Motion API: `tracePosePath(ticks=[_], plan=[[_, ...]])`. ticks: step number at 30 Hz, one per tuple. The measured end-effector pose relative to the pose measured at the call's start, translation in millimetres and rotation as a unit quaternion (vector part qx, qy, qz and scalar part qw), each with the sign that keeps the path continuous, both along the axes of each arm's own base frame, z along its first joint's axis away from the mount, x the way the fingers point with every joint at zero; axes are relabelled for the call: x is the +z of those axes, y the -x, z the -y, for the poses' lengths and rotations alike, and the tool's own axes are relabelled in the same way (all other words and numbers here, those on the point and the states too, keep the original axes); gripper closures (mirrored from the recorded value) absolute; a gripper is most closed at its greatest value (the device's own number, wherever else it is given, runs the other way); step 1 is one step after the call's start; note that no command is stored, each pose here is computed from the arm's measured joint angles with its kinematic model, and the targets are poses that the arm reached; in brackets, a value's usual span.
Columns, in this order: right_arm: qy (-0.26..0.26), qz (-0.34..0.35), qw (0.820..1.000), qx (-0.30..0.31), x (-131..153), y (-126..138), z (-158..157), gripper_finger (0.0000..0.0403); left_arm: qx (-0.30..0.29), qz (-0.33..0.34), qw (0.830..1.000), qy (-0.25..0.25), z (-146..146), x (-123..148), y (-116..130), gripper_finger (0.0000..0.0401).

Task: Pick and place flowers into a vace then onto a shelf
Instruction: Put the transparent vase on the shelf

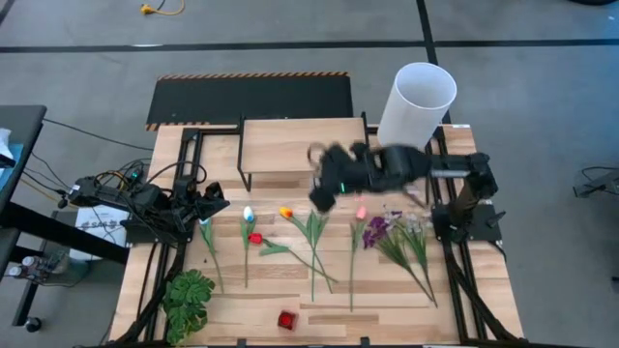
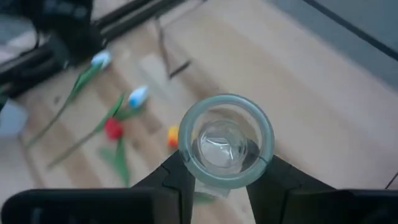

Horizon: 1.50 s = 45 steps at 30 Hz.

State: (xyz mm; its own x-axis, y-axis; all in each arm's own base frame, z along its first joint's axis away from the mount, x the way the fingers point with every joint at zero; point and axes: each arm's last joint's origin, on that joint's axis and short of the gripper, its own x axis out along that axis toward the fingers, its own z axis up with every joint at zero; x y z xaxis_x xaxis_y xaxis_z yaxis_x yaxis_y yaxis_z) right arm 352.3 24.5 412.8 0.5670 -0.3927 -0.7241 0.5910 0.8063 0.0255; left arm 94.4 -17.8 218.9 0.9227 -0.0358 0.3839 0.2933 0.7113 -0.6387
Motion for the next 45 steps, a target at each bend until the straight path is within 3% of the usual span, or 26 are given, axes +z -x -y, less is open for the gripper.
tracePosePath(ticks=[7, 13, 20, 38, 45], plan=[[0.016, -0.002, 1.0, -0.004, 8.4, -0.7, 73.0, 0.0303, 0.0, 0.0, 1.0, 0.0, 0.0, 0.0, 0.0, 0.0401], [0.03, -0.027, 0.999, -0.02, 7.5, 8.4, 116.5, 0.0302, 0.0, 0.0, 1.0, 0.0, 0.0, 0.0, 0.0, 0.0401], [-0.01, -0.045, 0.998, -0.041, -8.0, 17.2, 154.8, 0.0304, 0.002, 0.0, 1.0, -0.005, 0.0, -0.1, 0.0, 0.0401], [-0.034, -0.074, 0.995, -0.054, -54.9, 10.5, 173.5, 0.0303, 0.003, -0.006, 1.0, -0.01, 0.2, -1.1, -0.5, 0.0401], [-0.032, -0.069, 0.995, -0.058, -56.5, 9.2, 174.2, 0.0266, 0.0, -0.009, 1.0, -0.004, 0.2, -1.7, -0.7, 0.0401]])
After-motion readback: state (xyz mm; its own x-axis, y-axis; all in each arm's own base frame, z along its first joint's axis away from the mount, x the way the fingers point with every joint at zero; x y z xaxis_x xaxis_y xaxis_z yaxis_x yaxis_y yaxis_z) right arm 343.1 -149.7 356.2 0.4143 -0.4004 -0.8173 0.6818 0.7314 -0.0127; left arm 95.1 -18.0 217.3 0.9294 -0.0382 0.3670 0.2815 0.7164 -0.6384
